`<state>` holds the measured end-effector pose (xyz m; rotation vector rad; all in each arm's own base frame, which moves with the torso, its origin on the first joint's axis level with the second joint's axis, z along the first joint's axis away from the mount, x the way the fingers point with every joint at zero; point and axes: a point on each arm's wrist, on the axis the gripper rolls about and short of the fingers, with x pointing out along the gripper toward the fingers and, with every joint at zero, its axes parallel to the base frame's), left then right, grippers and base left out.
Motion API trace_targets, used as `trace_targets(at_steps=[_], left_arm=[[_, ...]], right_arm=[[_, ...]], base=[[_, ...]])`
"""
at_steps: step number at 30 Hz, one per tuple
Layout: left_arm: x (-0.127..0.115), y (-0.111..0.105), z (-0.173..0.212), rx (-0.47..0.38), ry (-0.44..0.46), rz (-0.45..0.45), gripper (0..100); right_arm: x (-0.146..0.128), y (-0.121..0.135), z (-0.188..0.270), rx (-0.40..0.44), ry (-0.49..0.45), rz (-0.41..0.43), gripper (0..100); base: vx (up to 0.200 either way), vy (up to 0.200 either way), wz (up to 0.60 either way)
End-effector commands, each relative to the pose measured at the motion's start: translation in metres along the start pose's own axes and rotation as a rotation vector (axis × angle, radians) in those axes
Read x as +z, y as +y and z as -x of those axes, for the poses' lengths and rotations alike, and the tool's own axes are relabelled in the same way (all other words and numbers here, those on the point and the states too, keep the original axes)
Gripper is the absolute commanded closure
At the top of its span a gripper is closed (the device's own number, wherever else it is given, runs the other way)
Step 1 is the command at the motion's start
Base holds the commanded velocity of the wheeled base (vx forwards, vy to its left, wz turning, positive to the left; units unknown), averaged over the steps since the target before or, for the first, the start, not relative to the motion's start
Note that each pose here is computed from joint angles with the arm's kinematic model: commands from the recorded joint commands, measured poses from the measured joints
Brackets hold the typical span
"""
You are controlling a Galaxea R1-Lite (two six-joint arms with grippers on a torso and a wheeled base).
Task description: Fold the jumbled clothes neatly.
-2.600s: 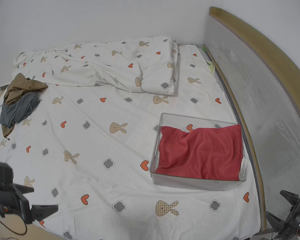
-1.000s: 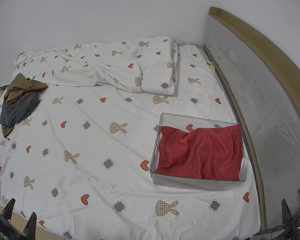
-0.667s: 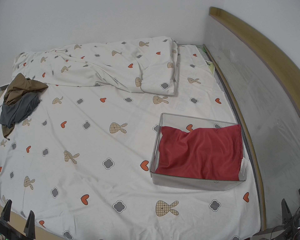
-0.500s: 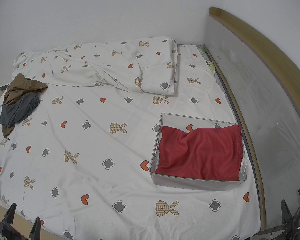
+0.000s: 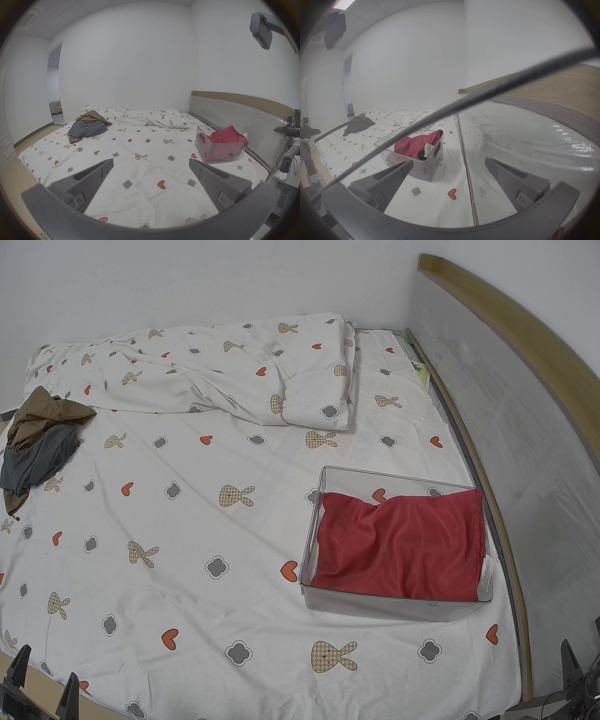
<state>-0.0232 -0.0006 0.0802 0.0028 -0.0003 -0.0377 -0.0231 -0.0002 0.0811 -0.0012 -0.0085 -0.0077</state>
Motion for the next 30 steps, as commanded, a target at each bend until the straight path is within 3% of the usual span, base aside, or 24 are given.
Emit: trace_targets(at_steps=[1,30], left_arm=[[-0.0047,0.0,-0.0003,0.001,0.005,0.0,0],[-0.0047,0.0,-0.0003,0.001,0.005,0.0,0]], right_arm=[[-0.005,0.0001,-0.0008,-0.002,0.012,-0.003,0],[-0.0052,0.0001,-0.0008,-0.002,0.013,-0.003,0]], base=[[0.0,0.0,0.0],[0.0,0.0,0.0]])
